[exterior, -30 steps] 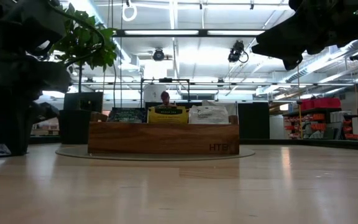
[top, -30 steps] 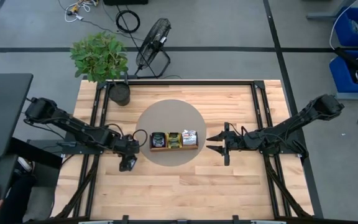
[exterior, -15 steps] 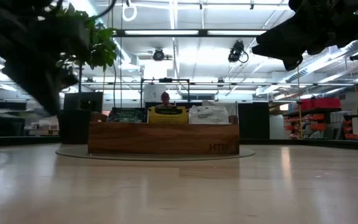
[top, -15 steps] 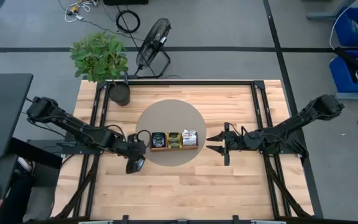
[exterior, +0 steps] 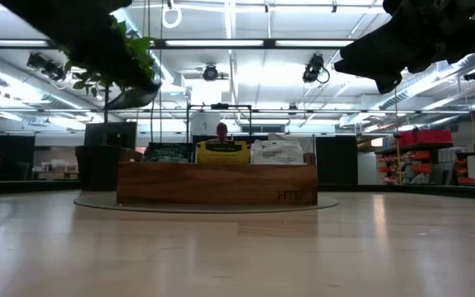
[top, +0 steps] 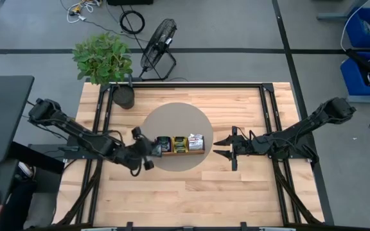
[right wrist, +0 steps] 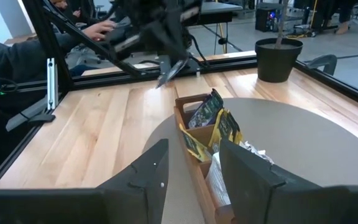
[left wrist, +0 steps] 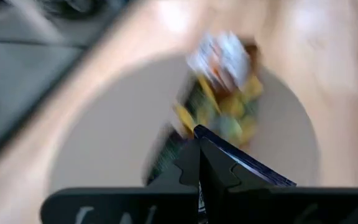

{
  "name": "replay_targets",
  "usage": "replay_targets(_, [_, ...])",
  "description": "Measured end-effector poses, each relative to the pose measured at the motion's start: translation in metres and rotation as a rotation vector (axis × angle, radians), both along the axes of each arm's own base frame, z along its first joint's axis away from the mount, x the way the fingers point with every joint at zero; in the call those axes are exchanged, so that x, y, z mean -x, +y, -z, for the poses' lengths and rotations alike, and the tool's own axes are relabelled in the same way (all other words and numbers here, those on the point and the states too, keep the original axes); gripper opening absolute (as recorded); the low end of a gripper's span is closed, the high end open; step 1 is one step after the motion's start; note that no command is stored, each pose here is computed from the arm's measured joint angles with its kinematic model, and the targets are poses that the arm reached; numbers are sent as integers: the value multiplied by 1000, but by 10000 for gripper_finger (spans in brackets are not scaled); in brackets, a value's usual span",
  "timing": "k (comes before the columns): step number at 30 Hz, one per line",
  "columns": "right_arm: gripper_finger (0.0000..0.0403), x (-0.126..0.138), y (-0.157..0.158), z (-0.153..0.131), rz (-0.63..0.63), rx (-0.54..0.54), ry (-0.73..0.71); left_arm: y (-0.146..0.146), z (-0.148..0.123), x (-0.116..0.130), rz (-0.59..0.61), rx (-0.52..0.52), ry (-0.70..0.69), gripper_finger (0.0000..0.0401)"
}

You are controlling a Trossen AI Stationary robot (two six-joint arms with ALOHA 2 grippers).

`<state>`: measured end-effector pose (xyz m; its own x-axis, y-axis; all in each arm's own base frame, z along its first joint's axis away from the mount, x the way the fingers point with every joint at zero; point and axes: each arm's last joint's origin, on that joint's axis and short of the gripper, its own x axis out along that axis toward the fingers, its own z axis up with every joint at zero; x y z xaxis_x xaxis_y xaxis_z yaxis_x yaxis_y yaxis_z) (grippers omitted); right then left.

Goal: Pick & Place Tea
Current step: Put the purple tea bag into the left section of the wooden organizer

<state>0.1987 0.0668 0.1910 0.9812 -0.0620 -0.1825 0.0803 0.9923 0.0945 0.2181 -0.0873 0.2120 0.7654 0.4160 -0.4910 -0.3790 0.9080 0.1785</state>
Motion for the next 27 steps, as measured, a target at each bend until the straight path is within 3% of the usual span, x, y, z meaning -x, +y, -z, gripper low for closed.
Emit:
replay_targets(4, [153,0,0,0,17,2,-1,7,-6,-9,-125,-71,-108,1])
replay_targets(9, [153,0,-1,1,19,4,5,18,8,-22,-205,-113,-77,1])
replay_targets(14, [153,0,-1,1,19,3,6,18,29,-37,-202,-184,-19,1])
replay_targets(27, [153,0,-1,1,19,5,12,14,53,-47,-230,-220,8,2])
